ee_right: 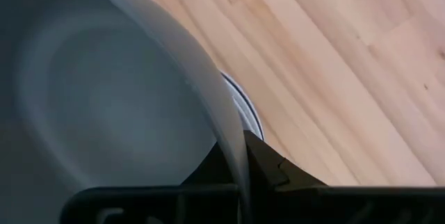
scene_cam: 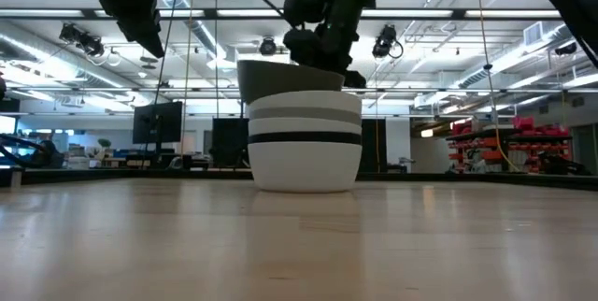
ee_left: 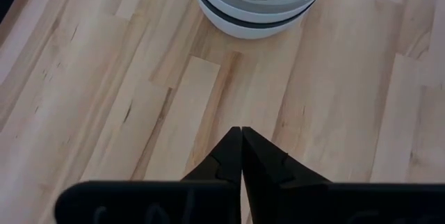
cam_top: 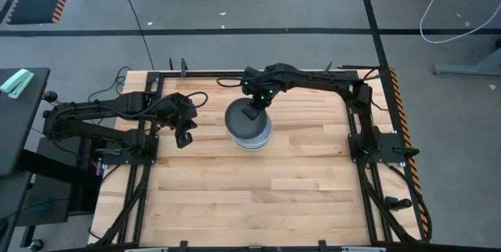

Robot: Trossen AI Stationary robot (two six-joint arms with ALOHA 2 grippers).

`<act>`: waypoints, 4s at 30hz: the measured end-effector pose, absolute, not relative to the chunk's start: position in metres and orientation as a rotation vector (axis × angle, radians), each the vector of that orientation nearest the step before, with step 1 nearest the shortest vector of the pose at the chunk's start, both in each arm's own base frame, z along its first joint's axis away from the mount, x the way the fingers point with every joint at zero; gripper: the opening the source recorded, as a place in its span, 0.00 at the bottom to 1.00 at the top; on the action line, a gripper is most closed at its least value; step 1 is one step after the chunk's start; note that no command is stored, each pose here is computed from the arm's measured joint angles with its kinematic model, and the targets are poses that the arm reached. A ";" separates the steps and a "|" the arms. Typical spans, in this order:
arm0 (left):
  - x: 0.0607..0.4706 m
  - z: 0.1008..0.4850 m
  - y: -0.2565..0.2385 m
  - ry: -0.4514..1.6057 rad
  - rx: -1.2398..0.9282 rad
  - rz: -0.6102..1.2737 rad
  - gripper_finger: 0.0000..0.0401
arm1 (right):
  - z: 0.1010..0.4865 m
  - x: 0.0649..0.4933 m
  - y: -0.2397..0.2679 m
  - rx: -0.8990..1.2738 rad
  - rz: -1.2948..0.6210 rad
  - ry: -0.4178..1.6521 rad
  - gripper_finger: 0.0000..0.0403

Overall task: Nest bowls inside each other
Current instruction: Stack the dark gray bowl on the gray bowl

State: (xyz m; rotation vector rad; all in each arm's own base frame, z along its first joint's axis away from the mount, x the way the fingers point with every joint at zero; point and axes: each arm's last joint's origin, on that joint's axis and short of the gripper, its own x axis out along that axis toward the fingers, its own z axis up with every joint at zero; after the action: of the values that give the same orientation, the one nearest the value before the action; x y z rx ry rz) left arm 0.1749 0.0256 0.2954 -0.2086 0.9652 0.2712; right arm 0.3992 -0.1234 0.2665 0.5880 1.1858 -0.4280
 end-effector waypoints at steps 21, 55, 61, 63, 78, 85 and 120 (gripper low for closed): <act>0.175 0.295 0.026 0.965 -0.211 0.273 0.04 | 0.253 0.384 -0.121 0.632 -0.460 1.410 0.01; 0.175 0.296 0.026 0.964 -0.212 0.273 0.05 | 0.270 0.378 -0.117 0.647 -0.509 1.360 0.22; 0.174 0.286 0.025 0.994 -0.212 0.275 0.04 | 0.281 0.373 -0.114 0.624 -0.548 1.329 0.24; 0.173 0.279 0.025 1.014 -0.212 0.276 0.05 | 0.282 0.373 -0.113 0.620 -0.550 1.326 0.24; 0.173 0.268 0.026 1.030 -0.208 0.282 0.04 | 0.329 0.353 -0.087 0.522 -0.548 1.190 0.22; 0.175 0.269 0.026 1.004 -0.206 0.284 0.06 | 0.329 0.356 -0.073 0.442 -0.501 1.204 0.07; 0.180 0.273 0.029 0.932 -0.173 0.340 0.04 | 0.288 0.380 -0.085 0.384 -0.343 1.064 0.00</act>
State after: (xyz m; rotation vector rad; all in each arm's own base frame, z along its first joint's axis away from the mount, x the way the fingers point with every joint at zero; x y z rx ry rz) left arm 0.1803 0.0289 0.2726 -0.1731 0.9322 0.3403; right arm 0.3800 -0.0853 0.2876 0.3837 1.0635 -0.3427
